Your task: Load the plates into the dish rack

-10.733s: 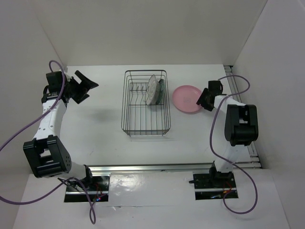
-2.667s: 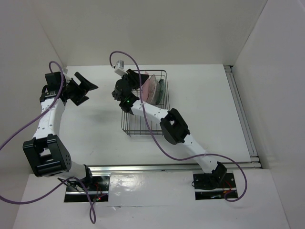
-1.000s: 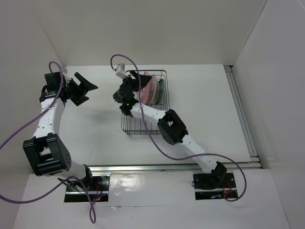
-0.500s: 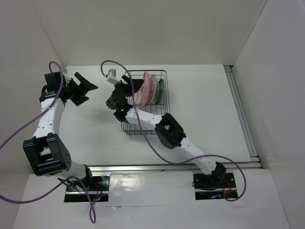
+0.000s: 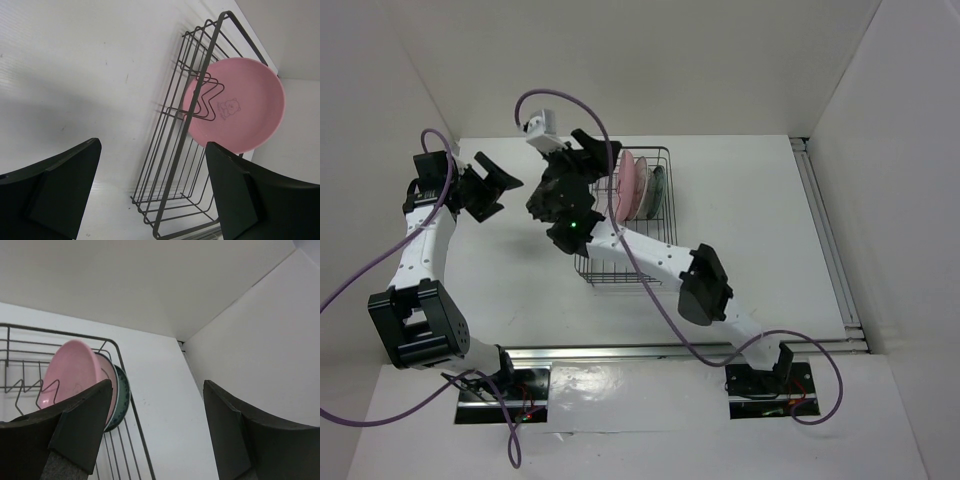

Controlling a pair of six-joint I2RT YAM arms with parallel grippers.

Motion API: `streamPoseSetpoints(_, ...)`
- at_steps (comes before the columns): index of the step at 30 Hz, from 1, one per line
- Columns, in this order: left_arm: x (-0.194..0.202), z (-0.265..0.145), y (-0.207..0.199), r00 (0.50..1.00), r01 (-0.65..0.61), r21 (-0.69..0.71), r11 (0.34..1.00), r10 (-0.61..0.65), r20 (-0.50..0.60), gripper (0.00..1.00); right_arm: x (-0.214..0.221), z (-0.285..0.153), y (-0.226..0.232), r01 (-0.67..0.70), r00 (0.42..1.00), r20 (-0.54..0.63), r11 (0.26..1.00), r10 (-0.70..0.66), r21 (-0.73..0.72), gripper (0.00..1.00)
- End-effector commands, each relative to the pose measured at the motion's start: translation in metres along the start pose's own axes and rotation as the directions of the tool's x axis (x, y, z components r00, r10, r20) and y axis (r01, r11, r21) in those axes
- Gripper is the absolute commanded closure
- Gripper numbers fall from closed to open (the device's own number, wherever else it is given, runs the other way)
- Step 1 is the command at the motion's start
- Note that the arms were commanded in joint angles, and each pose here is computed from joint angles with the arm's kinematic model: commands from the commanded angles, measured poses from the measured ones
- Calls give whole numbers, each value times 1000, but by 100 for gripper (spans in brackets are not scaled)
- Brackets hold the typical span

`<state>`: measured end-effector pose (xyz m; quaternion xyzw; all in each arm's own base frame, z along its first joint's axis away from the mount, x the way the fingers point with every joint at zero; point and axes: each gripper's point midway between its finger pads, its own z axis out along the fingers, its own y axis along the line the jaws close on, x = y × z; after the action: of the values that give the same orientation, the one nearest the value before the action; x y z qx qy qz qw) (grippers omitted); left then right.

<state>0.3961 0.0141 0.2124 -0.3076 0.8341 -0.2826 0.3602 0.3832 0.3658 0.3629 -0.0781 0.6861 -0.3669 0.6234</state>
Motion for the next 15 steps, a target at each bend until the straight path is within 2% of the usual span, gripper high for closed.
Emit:
streamPoseSetpoints(1,-20,-9,-9,996,-50,-2,999,50,68,0,-34,-12,-87,-186,982,-18,983,186,-10,20)
streamPoseSetpoints(2,-18,-9,-8,997,-45,-7,999,46,61,0,-39,-18,-94,-200,980,-2,979,200,-25,20)
streamPoseSetpoints(3,-22,-10,-9,996,-49,-10,999,50,72,0,-44,-26,-100,-148,989,8,988,149,-47,20)
streamPoseSetpoints(4,-21,-7,-7,997,-45,-15,999,46,66,0,-53,-29,-121,-176,984,27,982,178,-62,20)
streamPoseSetpoints(5,-21,-7,-7,997,-45,-15,999,46,66,0,-63,-32,-135,-277,959,32,958,280,-80,20)
streamPoseSetpoints(7,-21,-7,-7,997,-45,-15,999,46,66,0,-76,-38,-166,-262,958,82,955,274,-137,20)
streamPoseSetpoints(8,-21,-7,-7,997,-45,-15,999,46,66,0,-82,-42,-175,-332,932,90,928,350,-171,20)
streamPoseSetpoints(9,-20,-8,-8,997,-45,-7,999,46,61,0,-89,-41,-181,-337,923,120,918,366,-209,20)
streamPoseSetpoints(10,-20,-8,-8,997,-45,-7,999,46,61,0,-87,-42,-181,-261,942,147,933,302,-249,19)
streamPoseSetpoints(11,-21,-8,-11,996,-63,11,998,62,62,0,-88,-42,-193,-308,921,152,908,360,-284,17)
streamPoseSetpoints(12,-22,-8,-16,995,-83,33,996,81,65,0,-89,-38,-194,-291,918,179,906,355,-307,17)
streamPoseSetpoints(13,-21,-13,-22,993,-99,64,993,94,77,0,-86,-34,-195,-277,918,188,905,348,-322,15)
streamPoseSetpoints(14,-21,-14,-31,989,-134,113,984,125,85,0,-78,-29,-197,-278,914,190,895,357,-348,5)
streamPoseSetpoints(15,-23,-18,-39,984,-164,143,976,151,100,0,-69,-20,-201,-303,912,171,893,373,-333,0)
